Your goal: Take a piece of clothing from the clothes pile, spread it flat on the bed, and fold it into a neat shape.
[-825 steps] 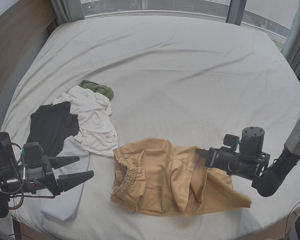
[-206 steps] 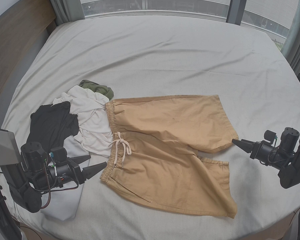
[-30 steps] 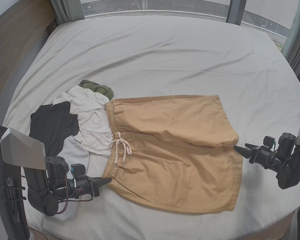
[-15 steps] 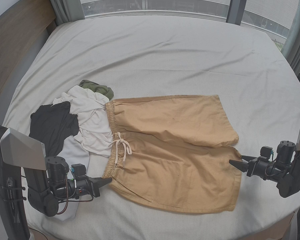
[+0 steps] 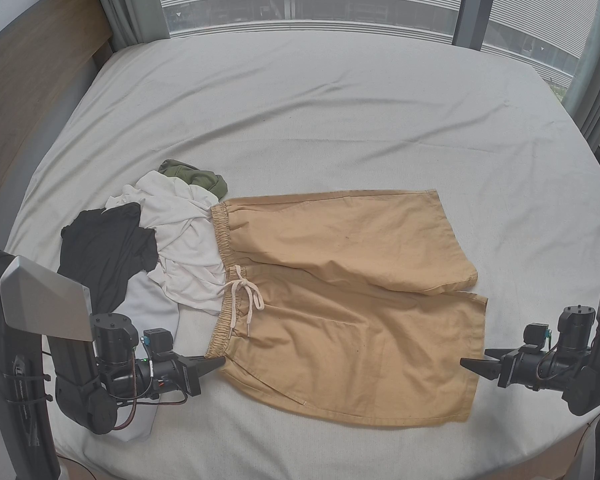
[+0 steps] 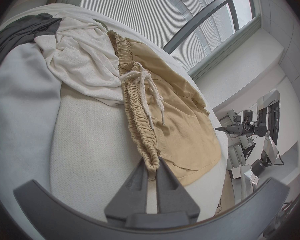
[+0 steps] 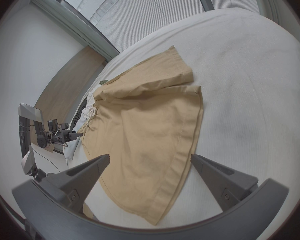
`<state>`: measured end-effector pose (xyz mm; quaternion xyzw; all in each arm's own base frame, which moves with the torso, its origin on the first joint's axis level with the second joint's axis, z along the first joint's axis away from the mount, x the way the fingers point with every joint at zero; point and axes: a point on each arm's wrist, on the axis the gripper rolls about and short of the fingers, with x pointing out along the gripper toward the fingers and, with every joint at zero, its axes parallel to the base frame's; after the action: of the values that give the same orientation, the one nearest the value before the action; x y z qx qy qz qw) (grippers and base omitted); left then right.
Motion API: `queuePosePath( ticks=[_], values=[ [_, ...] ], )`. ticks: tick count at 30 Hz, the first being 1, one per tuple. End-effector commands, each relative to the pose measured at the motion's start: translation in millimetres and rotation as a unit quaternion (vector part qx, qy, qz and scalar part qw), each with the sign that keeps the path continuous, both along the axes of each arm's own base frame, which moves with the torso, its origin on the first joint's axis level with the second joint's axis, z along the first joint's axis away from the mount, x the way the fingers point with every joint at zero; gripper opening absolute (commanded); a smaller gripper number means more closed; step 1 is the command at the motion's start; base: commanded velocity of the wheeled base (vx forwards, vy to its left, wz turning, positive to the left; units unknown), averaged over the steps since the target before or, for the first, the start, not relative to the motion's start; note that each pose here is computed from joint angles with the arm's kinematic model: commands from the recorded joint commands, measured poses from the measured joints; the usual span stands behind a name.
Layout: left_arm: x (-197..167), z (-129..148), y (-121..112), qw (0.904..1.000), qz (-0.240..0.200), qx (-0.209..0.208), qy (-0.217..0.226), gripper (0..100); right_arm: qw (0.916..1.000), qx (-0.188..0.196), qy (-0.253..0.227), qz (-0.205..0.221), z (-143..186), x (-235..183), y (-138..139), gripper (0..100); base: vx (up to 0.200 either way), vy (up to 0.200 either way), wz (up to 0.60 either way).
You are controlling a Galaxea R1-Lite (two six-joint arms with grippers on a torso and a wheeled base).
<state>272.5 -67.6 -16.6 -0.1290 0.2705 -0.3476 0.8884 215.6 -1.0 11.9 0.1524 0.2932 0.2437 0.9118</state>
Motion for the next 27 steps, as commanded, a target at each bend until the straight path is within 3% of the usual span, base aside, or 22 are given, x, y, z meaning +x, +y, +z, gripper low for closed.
queuePosePath(
  ticks=[1,6,7,27],
  values=[
    [0,1,0,1.0,0.0,0.0,-0.001,0,0.9988,0.001,0.049,0.002,-6,-11,3,100,0.0,0.0,0.0],
    [0,1,0,1.0,0.0,0.0,-0.001,0,0.9958,-0.001,0.09,0.017,-10,-18,8,100,0.0,0.0,0.0],
    [0,1,0,1.0,0.0,0.0,-0.002,0,0.9917,-0.004,0.124,0.034,-13,-25,14,100,0.0,0.0,0.0],
    [0,1,-1,1.0,-0.002,0.0,-0.003,0,0.9776,-0.008,0.207,0.04,-33,-33,17,100,0.0,0.0,0.0]
  ],
)
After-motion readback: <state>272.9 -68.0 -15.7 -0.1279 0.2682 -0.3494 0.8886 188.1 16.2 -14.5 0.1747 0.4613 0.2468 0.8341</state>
